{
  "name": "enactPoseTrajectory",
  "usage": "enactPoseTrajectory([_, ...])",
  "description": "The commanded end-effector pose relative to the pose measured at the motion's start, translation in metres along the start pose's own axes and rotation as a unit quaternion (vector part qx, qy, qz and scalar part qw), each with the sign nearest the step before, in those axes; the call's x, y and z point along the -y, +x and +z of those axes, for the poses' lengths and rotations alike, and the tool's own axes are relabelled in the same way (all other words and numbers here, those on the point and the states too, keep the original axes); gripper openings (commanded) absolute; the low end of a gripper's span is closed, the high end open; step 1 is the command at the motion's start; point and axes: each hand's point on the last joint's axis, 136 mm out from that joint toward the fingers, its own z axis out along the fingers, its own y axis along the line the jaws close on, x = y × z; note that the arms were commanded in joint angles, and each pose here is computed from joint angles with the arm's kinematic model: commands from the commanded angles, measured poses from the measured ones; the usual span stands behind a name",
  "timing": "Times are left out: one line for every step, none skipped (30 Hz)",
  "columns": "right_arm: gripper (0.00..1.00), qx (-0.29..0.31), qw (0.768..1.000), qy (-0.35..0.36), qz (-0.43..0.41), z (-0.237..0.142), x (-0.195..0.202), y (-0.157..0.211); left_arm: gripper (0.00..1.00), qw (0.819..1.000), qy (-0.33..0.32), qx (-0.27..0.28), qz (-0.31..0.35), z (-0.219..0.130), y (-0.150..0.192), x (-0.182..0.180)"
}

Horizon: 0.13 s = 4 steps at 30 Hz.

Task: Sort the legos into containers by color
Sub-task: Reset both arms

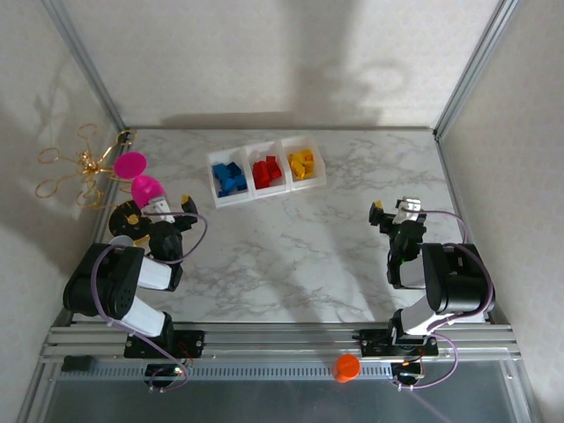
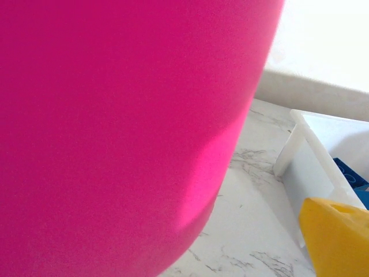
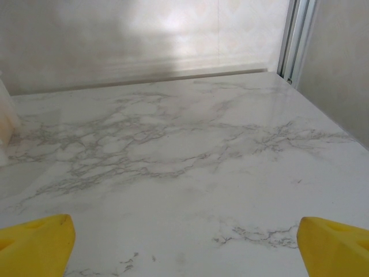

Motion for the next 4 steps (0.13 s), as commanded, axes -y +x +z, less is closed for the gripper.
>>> enactPoseTrajectory([0.99, 0.022, 1.0, -0.01, -0.003, 0.0039, -0.0048, -0.0133, 1.0, 1.0, 0.007, 0.009, 0.004, 0.0021, -0.0051, 0.0051])
enactPoseTrajectory([0.99, 0.021, 1.0, -0.011, -0.004, 0.0034, -0.0049, -0.0125, 1.0, 1.0, 0.007, 0.008, 0.004, 0.0021, -0.0049, 0.005])
enactPoseTrajectory([0.99, 0.024, 1.0, -0.011, -0.005, 0.0027, -0.005, -0.0137, 1.0, 1.0, 0.007, 0.008, 0.004, 0.0021, -0.0049, 0.0051])
enactPoseTrajectory([0.99, 0.025, 1.0, -0.011, -0.005, 0.0027, -0.005, -0.014, 1.0, 1.0, 0.007, 0.008, 0.004, 0.0021, -0.0047, 0.005])
